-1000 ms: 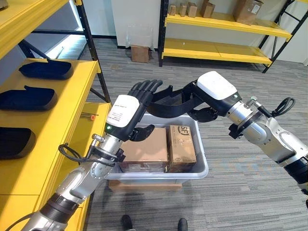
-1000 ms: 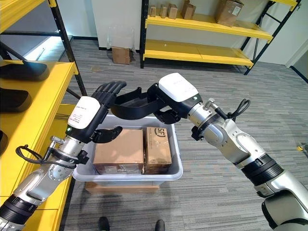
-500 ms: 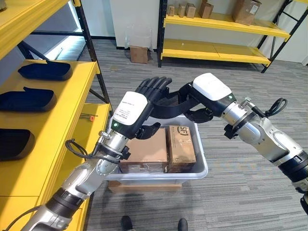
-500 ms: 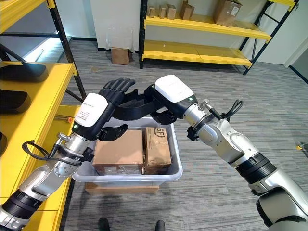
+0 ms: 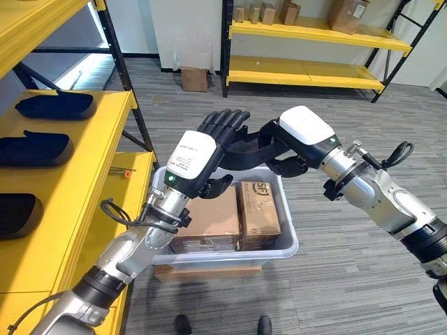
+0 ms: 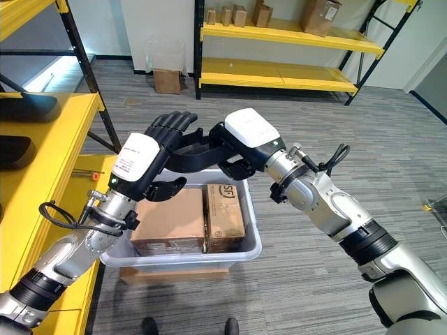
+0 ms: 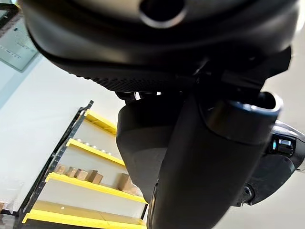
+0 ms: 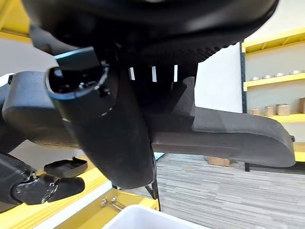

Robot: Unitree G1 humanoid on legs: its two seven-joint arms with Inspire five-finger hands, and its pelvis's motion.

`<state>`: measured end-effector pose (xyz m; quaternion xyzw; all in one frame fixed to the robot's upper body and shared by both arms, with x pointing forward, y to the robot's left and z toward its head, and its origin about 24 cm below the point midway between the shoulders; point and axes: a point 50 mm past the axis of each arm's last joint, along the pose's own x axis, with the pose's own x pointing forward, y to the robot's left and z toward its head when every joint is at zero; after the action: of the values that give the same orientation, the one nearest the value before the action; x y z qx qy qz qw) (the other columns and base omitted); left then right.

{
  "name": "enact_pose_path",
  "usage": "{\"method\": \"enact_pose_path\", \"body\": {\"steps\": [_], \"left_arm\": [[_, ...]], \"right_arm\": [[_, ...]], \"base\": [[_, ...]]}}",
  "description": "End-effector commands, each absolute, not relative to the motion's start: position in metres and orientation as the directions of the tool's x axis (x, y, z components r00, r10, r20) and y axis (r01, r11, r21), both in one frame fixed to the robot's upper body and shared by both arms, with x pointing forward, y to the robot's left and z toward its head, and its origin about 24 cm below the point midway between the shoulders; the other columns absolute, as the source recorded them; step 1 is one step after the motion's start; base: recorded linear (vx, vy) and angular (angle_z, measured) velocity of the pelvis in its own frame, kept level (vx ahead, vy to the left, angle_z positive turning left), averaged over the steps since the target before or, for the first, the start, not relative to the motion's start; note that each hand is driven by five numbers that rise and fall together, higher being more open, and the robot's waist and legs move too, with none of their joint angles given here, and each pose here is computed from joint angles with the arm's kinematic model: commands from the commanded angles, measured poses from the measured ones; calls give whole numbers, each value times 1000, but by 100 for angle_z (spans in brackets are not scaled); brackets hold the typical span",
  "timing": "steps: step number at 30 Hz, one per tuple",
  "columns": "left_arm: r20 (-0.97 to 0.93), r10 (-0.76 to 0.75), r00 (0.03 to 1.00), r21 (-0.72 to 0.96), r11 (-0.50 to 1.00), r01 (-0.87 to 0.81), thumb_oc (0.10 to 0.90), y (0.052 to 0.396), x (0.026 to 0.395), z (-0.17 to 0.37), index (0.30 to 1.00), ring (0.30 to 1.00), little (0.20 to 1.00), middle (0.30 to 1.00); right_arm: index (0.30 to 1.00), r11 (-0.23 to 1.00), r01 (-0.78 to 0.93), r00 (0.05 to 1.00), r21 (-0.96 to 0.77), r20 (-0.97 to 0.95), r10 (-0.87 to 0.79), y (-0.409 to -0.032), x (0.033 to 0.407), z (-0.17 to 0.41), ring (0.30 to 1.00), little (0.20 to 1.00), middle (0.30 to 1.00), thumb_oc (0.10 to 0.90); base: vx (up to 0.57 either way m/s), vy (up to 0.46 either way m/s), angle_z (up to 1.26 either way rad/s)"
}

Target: Move parts from the plastic box to the shelf.

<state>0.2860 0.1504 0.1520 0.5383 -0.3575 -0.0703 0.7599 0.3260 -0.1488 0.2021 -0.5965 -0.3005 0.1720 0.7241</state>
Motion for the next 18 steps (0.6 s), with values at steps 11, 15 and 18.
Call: {"method": "enact_pose_path", "body": {"steps": [11, 15, 18], "left_arm": [[505, -585, 634, 863, 352, -363, 400, 122, 309, 174, 300, 300, 300, 300], [495, -599, 629, 869, 338, -361, 400, 118, 311, 175, 300, 300, 300, 300], [491, -596, 635, 871, 334, -359, 400, 119, 312, 174, 300, 300, 300, 300]], "right_arm": [[300, 480, 340, 529, -809, 586, 614, -113, 324, 294, 300, 300, 300, 400], [300, 488, 342, 526, -803, 594, 609, -112, 324, 295, 300, 300, 300, 400], [300, 489, 343, 528, -802, 595, 605, -112, 325, 296, 300, 300, 300, 400]], "base": [[0, 0, 0], [0, 0, 0], [-2, 2, -1]]}}
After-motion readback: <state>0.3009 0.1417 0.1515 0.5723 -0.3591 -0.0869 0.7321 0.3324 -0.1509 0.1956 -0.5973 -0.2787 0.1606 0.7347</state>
